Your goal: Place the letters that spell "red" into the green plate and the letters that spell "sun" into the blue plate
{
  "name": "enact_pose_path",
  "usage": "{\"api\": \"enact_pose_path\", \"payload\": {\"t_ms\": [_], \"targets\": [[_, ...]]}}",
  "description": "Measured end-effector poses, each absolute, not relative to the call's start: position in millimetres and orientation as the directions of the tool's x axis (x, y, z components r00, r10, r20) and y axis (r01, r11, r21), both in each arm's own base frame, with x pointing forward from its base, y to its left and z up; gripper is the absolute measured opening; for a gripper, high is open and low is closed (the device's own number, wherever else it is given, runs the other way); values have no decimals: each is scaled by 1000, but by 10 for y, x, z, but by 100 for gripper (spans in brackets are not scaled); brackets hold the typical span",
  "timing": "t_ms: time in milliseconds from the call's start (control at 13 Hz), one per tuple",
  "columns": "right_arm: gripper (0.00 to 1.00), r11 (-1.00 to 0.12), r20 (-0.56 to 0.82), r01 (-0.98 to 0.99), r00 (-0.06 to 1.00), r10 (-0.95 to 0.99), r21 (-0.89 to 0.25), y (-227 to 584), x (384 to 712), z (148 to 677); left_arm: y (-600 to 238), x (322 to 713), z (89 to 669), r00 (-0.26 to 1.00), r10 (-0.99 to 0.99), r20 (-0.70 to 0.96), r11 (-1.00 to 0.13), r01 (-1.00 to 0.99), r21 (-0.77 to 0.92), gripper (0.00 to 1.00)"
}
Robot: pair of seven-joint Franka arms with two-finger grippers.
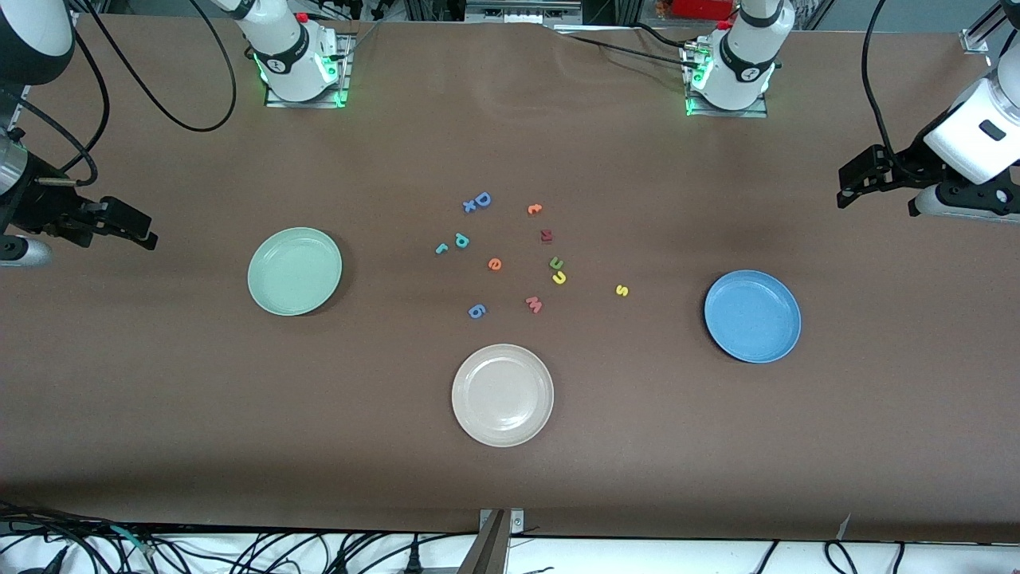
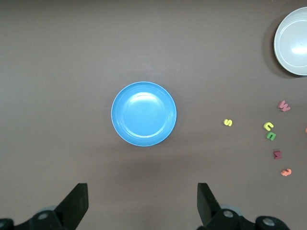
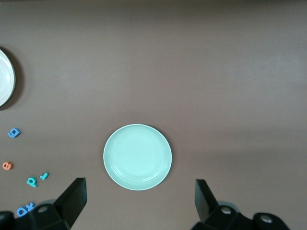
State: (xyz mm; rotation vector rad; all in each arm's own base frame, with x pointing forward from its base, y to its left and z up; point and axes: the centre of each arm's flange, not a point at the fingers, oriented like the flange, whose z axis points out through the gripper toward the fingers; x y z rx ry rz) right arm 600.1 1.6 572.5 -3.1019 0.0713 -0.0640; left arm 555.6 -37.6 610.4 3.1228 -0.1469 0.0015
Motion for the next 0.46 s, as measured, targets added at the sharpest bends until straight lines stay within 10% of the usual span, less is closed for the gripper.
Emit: {"api": "enact_pose_path", "payload": {"t_ms": [463], "targets": [[100, -998, 40, -47, 998, -49, -39, -1, 6001, 5725, -378, 5555, 6105, 996, -94, 2, -995, -94, 15, 100]]}}
